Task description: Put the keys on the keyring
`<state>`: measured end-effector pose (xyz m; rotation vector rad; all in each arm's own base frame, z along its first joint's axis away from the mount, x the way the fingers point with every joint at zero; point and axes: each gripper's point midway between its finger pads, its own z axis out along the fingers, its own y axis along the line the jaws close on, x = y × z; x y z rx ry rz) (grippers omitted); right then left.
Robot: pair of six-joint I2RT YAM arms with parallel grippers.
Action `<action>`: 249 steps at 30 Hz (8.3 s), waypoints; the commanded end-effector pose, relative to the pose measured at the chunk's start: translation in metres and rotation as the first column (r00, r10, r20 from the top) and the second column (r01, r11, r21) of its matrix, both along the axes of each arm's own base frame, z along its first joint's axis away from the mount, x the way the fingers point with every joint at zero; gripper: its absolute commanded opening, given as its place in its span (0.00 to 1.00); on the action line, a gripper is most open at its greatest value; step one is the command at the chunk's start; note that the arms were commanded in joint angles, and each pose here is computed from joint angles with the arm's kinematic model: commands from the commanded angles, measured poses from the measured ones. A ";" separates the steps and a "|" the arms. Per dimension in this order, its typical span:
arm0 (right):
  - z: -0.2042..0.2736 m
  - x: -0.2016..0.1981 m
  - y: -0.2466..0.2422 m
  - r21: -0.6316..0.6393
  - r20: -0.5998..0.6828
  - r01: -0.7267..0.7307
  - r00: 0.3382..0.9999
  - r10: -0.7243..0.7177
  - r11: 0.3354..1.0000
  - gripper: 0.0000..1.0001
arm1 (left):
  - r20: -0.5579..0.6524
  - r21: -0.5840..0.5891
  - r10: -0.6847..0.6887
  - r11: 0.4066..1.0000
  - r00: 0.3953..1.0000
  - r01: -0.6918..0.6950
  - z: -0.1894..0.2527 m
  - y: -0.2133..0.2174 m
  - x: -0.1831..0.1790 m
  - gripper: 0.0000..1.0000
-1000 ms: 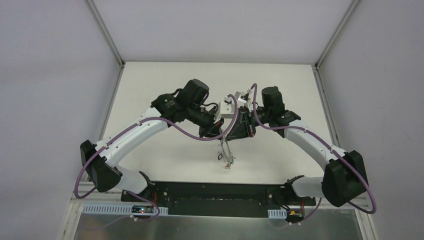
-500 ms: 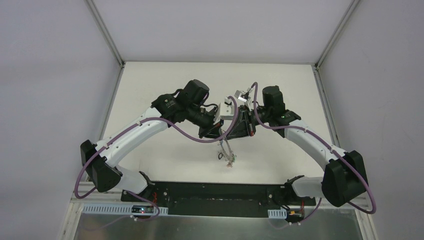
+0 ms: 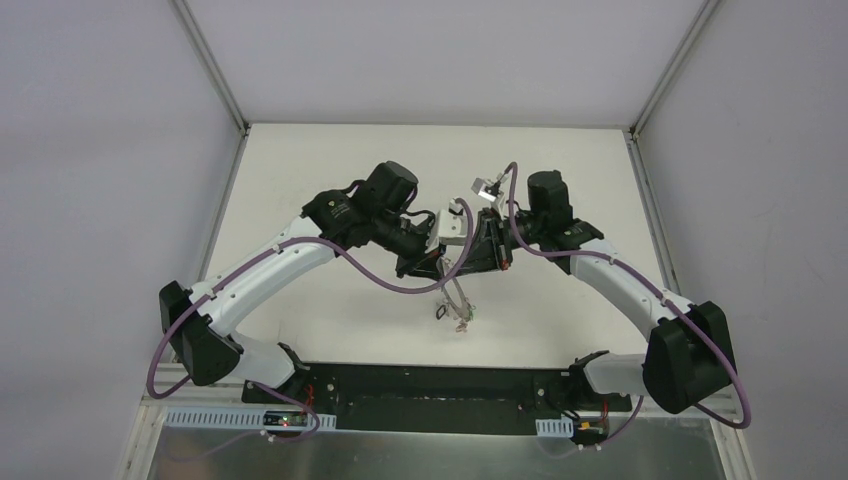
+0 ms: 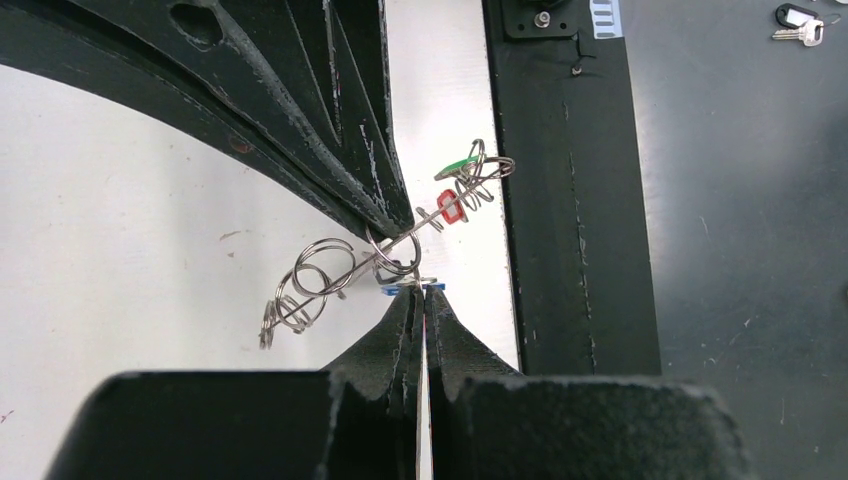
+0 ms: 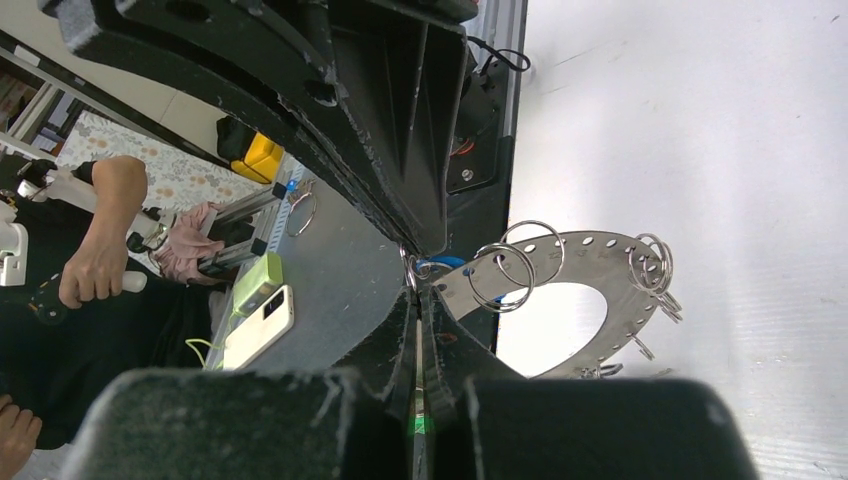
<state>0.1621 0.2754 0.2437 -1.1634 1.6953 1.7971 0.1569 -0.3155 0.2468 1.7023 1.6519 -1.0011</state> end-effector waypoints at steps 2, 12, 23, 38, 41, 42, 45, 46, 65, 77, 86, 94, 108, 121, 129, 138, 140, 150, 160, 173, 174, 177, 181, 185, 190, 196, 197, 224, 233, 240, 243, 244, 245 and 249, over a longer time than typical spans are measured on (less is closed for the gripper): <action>0.020 0.013 0.001 0.049 0.102 0.057 0.993 -0.061 0.997 0.00 | -0.003 -0.027 -0.051 0.998 0.999 0.051 0.010 0.005 -0.018 0.00; 0.021 0.024 0.004 0.052 0.076 0.126 0.989 -0.130 0.991 0.00 | -0.031 -0.027 0.004 1.000 1.000 -0.005 0.011 -0.005 -0.007 0.00; 0.020 0.030 0.006 0.053 0.076 0.167 0.982 -0.171 0.985 0.00 | -0.005 -0.011 0.075 0.997 0.997 -0.075 0.010 -0.009 0.009 0.11; 0.031 0.023 0.000 0.095 0.154 0.124 0.978 -0.138 0.988 0.00 | -0.011 -0.070 0.248 0.966 0.969 -0.248 0.036 0.008 0.033 0.42; 0.032 0.024 0.000 0.097 0.159 0.129 0.977 -0.143 0.987 0.00 | -0.106 -0.119 0.301 0.942 0.948 -0.312 0.047 0.007 0.043 0.43; 0.033 0.024 0.000 0.098 0.159 0.131 0.976 -0.145 0.987 0.00 | -0.135 -0.135 0.308 0.936 0.942 -0.325 0.050 0.005 0.046 0.44; 0.034 0.024 -0.001 0.099 0.163 0.135 0.975 -0.150 0.986 0.00 | -0.209 -0.139 0.311 0.929 0.927 -0.343 0.052 0.000 0.048 0.45; 0.035 0.025 -0.001 0.100 0.163 0.136 0.975 -0.151 0.986 0.00 | -0.229 -0.134 0.309 0.929 0.923 -0.344 0.051 -0.002 0.048 0.45; 0.031 0.030 -0.003 0.091 0.146 0.165 0.973 -0.177 0.982 0.00 | -0.463 -0.139 0.245 0.929 0.852 -0.343 0.034 -0.023 0.041 0.37; 0.030 0.034 -0.006 0.090 0.144 0.180 0.971 -0.191 0.980 0.00 | -0.479 -0.153 0.247 0.921 0.842 -0.358 0.032 -0.018 0.043 0.28; 0.029 0.034 -0.005 0.087 0.140 0.179 0.972 -0.190 0.980 0.00 | -0.493 -0.158 0.238 0.921 0.837 -0.355 0.034 -0.021 0.043 0.15; 0.029 0.035 -0.006 0.088 0.143 0.184 0.970 -0.195 0.979 0.00 | -0.497 -0.156 0.237 0.922 0.834 -0.355 0.033 -0.019 0.043 0.11; 0.025 0.036 -0.008 0.091 0.171 0.183 0.965 -0.196 0.979 0.06 | -0.405 -0.126 0.259 0.934 0.877 -0.334 0.033 -0.008 0.042 0.00; 0.029 0.026 -0.009 0.076 0.246 0.144 0.956 -0.159 0.987 0.46 | 0.027 0.154 0.204 0.966 0.979 -0.206 0.025 0.026 0.023 0.00; 0.044 0.031 -0.009 0.078 0.244 0.206 0.945 -0.219 0.975 0.48 | 0.121 0.227 0.198 0.948 0.973 -0.222 0.046 0.033 0.027 0.00; 0.053 0.052 -0.015 0.018 0.272 0.349 0.900 -0.341 0.937 0.71 | 0.203 0.345 0.185 0.905 0.962 -0.247 0.050 0.056 0.028 0.00; 0.055 0.052 -0.018 0.008 0.281 0.369 0.891 -0.356 0.930 0.75 | 0.217 0.362 0.177 0.899 0.960 -0.247 0.051 0.058 0.025 0.00; 0.062 0.067 -0.025 0.004 0.278 0.446 0.859 -0.429 0.895 1.00 | 0.294 0.427 0.100 0.876 0.951 -0.224 0.056 0.073 0.022 0.00; 0.078 0.045 -0.013 0.141 0.205 0.300 0.923 -0.324 0.943 0.95 | 0.228 0.322 0.097 0.932 0.969 -0.169 0.063 0.047 0.012 0.00; 0.064 0.008 -0.009 0.161 0.323 0.157 0.924 -0.203 0.974 0.43 | 0.000 0.182 0.105 0.978 0.994 -0.103 0.076 0.004 -0.011 0.00; 0.065 0.007 -0.009 0.163 0.325 0.153 0.924 -0.200 0.975 0.40 | -0.011 0.179 0.106 0.979 0.994 -0.102 0.076 0.001 -0.012 0.00; 0.068 0.002 -0.007 0.165 0.329 0.128 0.928 -0.177 0.978 0.40 | -0.041 0.168 0.109 0.981 0.993 -0.101 0.079 -0.006 -0.011 0.00; 0.069 -0.006 -0.004 0.163 0.327 0.090 0.935 -0.140 0.982 0.41 | -0.081 0.156 0.107 0.983 0.991 -0.094 0.081 -0.015 -0.012 0.00; 0.069 -0.012 -0.005 0.163 0.326 0.070 0.938 -0.121 0.984 0.41 | -0.094 0.151 0.112 0.984 0.989 -0.097 0.082 -0.020 -0.011 0.00; 0.070 -0.013 -0.005 0.162 0.321 0.063 0.940 -0.113 0.985 0.39 | -0.107 0.151 0.112 0.984 0.988 -0.096 0.081 -0.024 -0.010 0.00; 0.068 -0.012 -0.004 0.157 0.312 0.068 0.943 -0.115 0.985 0.33 | -0.116 0.163 0.112 0.982 0.987 -0.093 0.076 -0.024 -0.011 0.00; 0.068 -0.012 -0.004 0.157 0.312 0.068 0.943 -0.114 0.985 0.32 | -0.116 0.163 0.112 0.982 0.987 -0.093 0.076 -0.024 -0.010 0.00; 0.067 -0.015 -0.001 0.164 0.266 0.054 0.959 -0.097 0.985 0.01 | -0.125 0.171 0.128 0.980 0.984 -0.105 0.071 -0.025 -0.003 0.00; 0.065 -0.010 -0.001 0.155 0.274 0.077 0.954 -0.118 0.985 0.00 | -0.138 0.143 0.132 0.983 0.982 -0.112 0.078 -0.020 -0.001 0.00; 0.075 -0.004 -0.005 0.166 0.280 0.111 0.948 -0.154 0.980 0.00 | -0.149 0.089 0.114 0.991 0.982 -0.101 0.086 -0.012 0.000 0.08; 0.079 0.000 -0.007 0.173 0.274 0.133 0.945 -0.178 0.976 0.00 | -0.141 0.038 0.118 0.993 0.983 -0.114 0.093 -0.011 0.004 0.18; 0.080 0.002 -0.008 0.177 0.269 0.142 0.945 -0.186 0.974 0.00 | -0.137 0.017 0.122 0.992 0.983 -0.121 0.096 -0.009 0.006 0.20; 0.082 0.003 -0.008 0.181 0.261 0.150 0.945 -0.194 0.972 0.00 | -0.136 0.000 0.125 0.992 0.983 -0.127 0.098 -0.008 0.008 0.22; 0.093 0.010 -0.012 0.205 0.239 0.180 0.944 -0.227 0.962 0.00 | -0.116 -0.081 0.160 0.982 0.980 -0.170 0.106 -0.003 0.019 0.34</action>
